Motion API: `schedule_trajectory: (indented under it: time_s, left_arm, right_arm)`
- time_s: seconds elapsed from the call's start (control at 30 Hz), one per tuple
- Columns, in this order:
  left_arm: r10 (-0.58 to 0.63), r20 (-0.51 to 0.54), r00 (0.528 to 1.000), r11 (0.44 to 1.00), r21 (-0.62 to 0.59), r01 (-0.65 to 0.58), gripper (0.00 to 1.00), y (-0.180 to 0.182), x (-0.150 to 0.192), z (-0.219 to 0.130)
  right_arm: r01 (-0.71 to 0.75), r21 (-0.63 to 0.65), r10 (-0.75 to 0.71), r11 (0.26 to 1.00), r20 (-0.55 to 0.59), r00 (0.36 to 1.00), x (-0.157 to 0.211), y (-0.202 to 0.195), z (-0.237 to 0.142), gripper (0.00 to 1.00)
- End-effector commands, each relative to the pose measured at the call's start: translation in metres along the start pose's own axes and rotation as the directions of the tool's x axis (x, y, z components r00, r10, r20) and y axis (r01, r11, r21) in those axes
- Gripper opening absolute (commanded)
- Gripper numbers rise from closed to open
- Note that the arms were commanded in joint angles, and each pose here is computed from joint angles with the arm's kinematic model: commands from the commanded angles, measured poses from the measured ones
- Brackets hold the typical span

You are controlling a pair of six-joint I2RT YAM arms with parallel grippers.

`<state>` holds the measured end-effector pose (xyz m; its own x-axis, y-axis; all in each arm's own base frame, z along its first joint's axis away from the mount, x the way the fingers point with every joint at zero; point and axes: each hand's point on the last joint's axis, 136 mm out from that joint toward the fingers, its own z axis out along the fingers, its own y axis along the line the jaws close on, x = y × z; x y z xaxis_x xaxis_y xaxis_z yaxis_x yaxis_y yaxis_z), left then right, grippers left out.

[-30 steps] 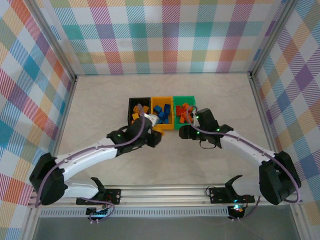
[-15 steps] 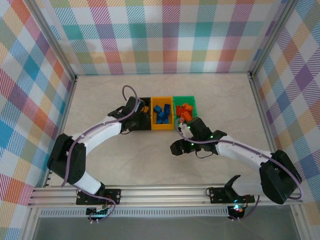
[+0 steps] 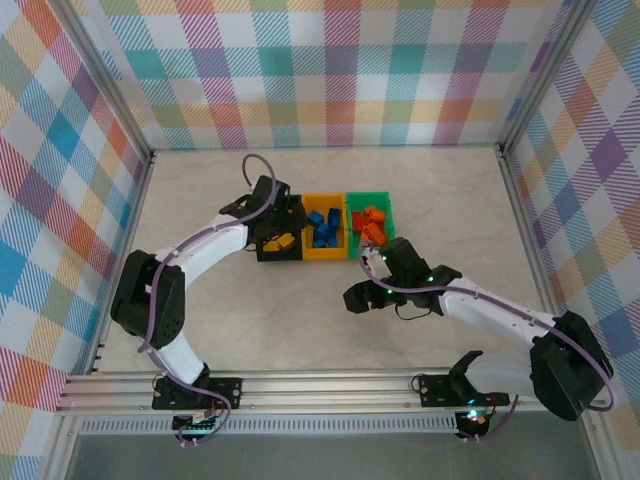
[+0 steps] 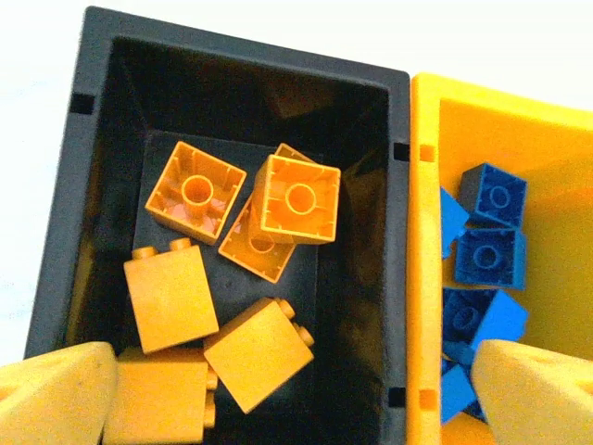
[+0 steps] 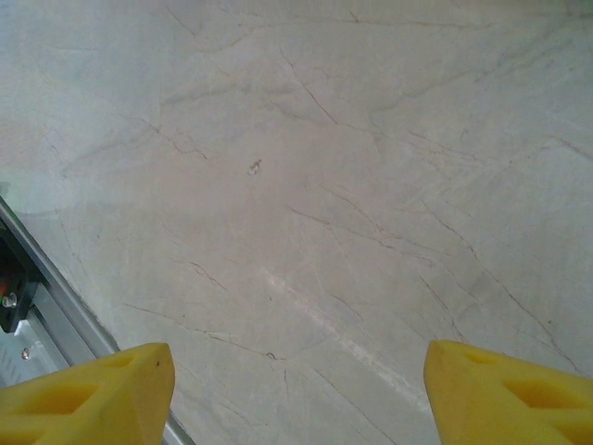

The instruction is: Sort the legos into containers by color

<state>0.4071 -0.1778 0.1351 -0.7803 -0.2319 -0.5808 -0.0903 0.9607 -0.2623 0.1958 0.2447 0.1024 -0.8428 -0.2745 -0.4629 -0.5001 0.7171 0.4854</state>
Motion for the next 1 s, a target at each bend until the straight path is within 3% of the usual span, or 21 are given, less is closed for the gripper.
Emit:
schedule_trajectory:
  time_s: [0.0, 0.03, 0.07, 0.23, 0.4, 0.53, 0.63, 0.73, 0.87, 0.97]
  left_arm:
    - [-0.012, 0.094, 0.996, 0.995, 0.101, 0.003, 1.0, -0.013, -0.019, -0.054]
    - [-0.01, 0.117, 0.993, 0.992, 0.125, -0.005, 1.0, -0.016, -0.019, -0.067]
    - [-0.008, 0.141, 0.99, 0.989, 0.145, -0.013, 1.0, -0.017, -0.018, -0.079]
    - [-0.023, 0.318, 0.948, 0.992, 0.128, -0.018, 1.0, 0.01, -0.017, -0.12]
    - [-0.047, 0.478, 0.877, 0.999, 0.031, 0.037, 1.0, 0.053, -0.022, -0.129]
    - [-0.007, 0.509, 0.861, 0.993, -0.101, 0.068, 1.0, 0.095, -0.035, -0.119]
    - [0.099, 0.529, 0.843, 0.972, -0.234, 0.033, 1.0, 0.131, -0.047, -0.106]
    - [0.12, 0.46, 0.88, 0.929, -0.364, 0.064, 1.0, 0.178, -0.044, -0.081]
    - [0.115, 0.388, 0.914, 0.917, -0.396, 0.053, 1.0, 0.207, -0.03, -0.044]
    - [0.124, 0.444, 0.888, 0.946, -0.324, 0.03, 1.0, 0.199, -0.024, -0.033]
  right_arm:
    - [0.009, 0.004, -0.01, 1.0, 0.069, 0.998, -0.011, 0.003, -0.008, 0.75]
    - [0.006, 0.014, -0.007, 1.0, 0.093, 0.996, -0.014, 0.002, -0.011, 0.79]
    - [0.003, 0.019, -0.005, 1.0, 0.113, 0.994, -0.017, 0.002, -0.013, 0.98]
    - [-0.068, 0.164, 0.023, 0.984, 0.26, 0.965, -0.039, -0.022, -0.03, 1.0]
    - [-0.16, 0.325, 0.01, 0.932, 0.418, 0.908, -0.064, -0.051, -0.057, 1.0]
    - [-0.26, 0.349, 0.045, 0.9, 0.518, 0.854, -0.08, -0.073, -0.078, 1.0]
    - [-0.334, 0.372, 0.072, 0.866, 0.568, 0.82, -0.086, -0.094, -0.093, 1.0]
    - [-0.39, 0.395, 0.086, 0.832, 0.602, 0.794, -0.086, -0.111, -0.104, 1.0]
    - [-0.402, 0.393, 0.098, 0.827, 0.604, 0.791, -0.083, -0.12, -0.104, 1.0]
    - [-0.404, 0.399, 0.094, 0.824, 0.606, 0.79, -0.081, -0.125, -0.103, 1.0]
